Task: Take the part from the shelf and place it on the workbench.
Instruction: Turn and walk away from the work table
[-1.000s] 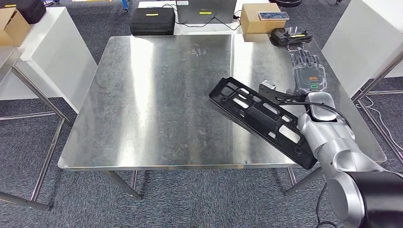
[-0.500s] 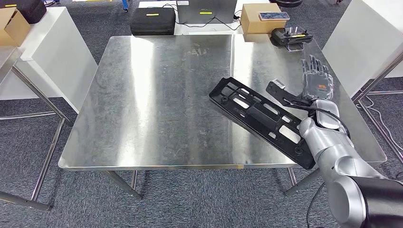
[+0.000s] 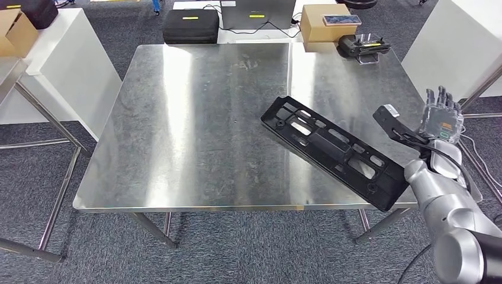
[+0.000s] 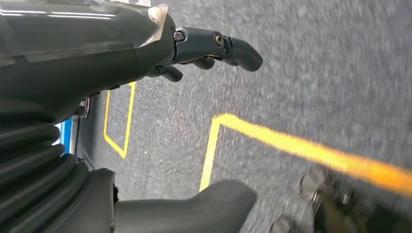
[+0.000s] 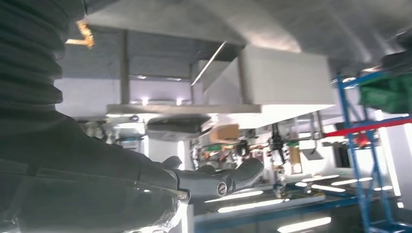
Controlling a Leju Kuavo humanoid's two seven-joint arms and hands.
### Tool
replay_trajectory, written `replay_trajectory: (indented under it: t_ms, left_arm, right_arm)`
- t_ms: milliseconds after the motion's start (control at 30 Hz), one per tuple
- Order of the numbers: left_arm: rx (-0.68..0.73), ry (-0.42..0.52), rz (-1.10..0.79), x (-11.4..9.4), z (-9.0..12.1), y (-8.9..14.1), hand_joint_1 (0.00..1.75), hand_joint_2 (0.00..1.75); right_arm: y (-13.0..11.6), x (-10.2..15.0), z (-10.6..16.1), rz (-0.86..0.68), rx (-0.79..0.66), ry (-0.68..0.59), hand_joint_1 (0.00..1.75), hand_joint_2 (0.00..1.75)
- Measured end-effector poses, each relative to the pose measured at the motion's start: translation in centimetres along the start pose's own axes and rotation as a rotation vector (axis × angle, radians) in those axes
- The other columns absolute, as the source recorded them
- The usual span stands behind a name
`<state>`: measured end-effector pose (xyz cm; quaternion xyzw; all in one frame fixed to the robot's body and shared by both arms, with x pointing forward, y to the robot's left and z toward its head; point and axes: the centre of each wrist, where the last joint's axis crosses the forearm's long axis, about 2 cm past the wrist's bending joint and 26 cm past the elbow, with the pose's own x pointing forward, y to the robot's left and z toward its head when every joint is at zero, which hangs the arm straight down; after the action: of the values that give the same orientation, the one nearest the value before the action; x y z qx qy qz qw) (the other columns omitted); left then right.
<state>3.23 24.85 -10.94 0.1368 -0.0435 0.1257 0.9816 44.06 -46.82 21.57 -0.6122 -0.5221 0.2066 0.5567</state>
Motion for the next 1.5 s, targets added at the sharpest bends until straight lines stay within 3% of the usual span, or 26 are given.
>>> replay_trajectory:
  t_ms: [33, 433, 567, 733, 900, 1133, 1300, 1500]
  left_arm:
    - [-0.016, -0.006, -0.016, 0.0, 0.1, -0.2, 0.0, 1.75]
    - [-0.167, -0.082, -0.182, -0.5, 0.8, -2.1, 0.0, 1.75]
    - [-0.183, -0.091, -0.204, -0.7, 1.1, -2.7, 0.0, 0.0]
    - [-0.245, -0.066, -0.227, -0.8, 1.2, -3.0, 0.0, 0.0]
    - [-0.301, -0.023, -0.278, -1.1, 1.3, -3.2, 0.0, 0.0]
    - [-0.34, -0.012, -0.34, -1.3, 1.4, -3.5, 0.0, 0.0]
    - [-0.36, -0.016, -0.357, -1.4, 1.4, -3.6, 0.0, 0.0]
    - [-0.384, -0.027, -0.364, -1.5, 1.5, -3.8, 0.0, 0.0]
  right_arm:
    - [-0.2, -0.8, 0.0, 0.009, -0.004, 0.008, 0.0, 1.75]
    - [-1.6, -9.7, 1.2, 0.073, -0.051, 0.088, 0.0, 1.75]
    - [-1.6, -13.6, 2.9, 0.075, -0.052, 0.122, 0.0, 1.75]
    - [-2.1, -19.5, 6.2, 0.096, -0.056, 0.201, 0.0, 1.75]
    - [-3.6, -26.9, 11.7, 0.114, -0.075, 0.319, 0.0, 1.75]
    - [-8.2, -35.5, 19.8, 0.213, -0.048, 0.459, 0.0, 1.75]
    - [-12.5, -38.2, 22.9, 0.277, -0.006, 0.54, 0.0, 1.75]
    - [-14.5, -37.9, 27.0, 0.255, -0.082, 0.691, 0.0, 1.75]
